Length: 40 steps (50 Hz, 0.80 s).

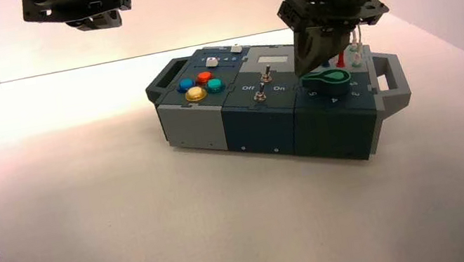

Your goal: Turn the knob to position 4.

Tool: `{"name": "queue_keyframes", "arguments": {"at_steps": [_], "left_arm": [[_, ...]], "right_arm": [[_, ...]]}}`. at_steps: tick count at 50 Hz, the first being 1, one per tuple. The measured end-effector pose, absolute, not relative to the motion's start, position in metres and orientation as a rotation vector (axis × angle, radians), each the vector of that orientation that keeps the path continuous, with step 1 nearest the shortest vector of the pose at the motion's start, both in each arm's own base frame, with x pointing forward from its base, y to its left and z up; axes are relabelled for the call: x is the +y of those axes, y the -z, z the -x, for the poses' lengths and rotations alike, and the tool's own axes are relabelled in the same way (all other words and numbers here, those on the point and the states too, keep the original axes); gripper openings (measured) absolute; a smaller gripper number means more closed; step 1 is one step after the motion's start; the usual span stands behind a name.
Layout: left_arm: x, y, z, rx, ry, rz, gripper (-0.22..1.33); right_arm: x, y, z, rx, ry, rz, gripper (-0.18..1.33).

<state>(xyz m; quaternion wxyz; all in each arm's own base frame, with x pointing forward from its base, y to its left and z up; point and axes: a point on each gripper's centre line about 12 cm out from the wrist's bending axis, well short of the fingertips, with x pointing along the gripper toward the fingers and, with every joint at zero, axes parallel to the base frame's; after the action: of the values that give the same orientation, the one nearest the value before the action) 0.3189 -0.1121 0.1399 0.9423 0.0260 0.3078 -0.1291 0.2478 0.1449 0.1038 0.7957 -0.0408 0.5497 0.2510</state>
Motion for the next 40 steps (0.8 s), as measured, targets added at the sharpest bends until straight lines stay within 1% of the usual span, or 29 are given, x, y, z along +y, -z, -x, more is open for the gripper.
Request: {"name": "queue_keyframes", "arguments": {"at_steps": [13,28,40], "left_arm": [[-0.112,-0.14,-0.319,0.627,0.265,-0.056,-0.16],[-0.112,-0.14,-0.319,0.627,0.265,-0.056,-0.16],[-0.112,-0.14,-0.319,0.627,0.265,-0.056,-0.16]], "right_arm": [[0.146,-0.103,-0.244,1.187,-0.548,0.092,-0.14],[0.142,-0.096,-0.235,1.216,-0.544,0.095,-0.15],[0.141,-0.097,-0.232,1.211,-0.542,0.095,-0.15]]}}
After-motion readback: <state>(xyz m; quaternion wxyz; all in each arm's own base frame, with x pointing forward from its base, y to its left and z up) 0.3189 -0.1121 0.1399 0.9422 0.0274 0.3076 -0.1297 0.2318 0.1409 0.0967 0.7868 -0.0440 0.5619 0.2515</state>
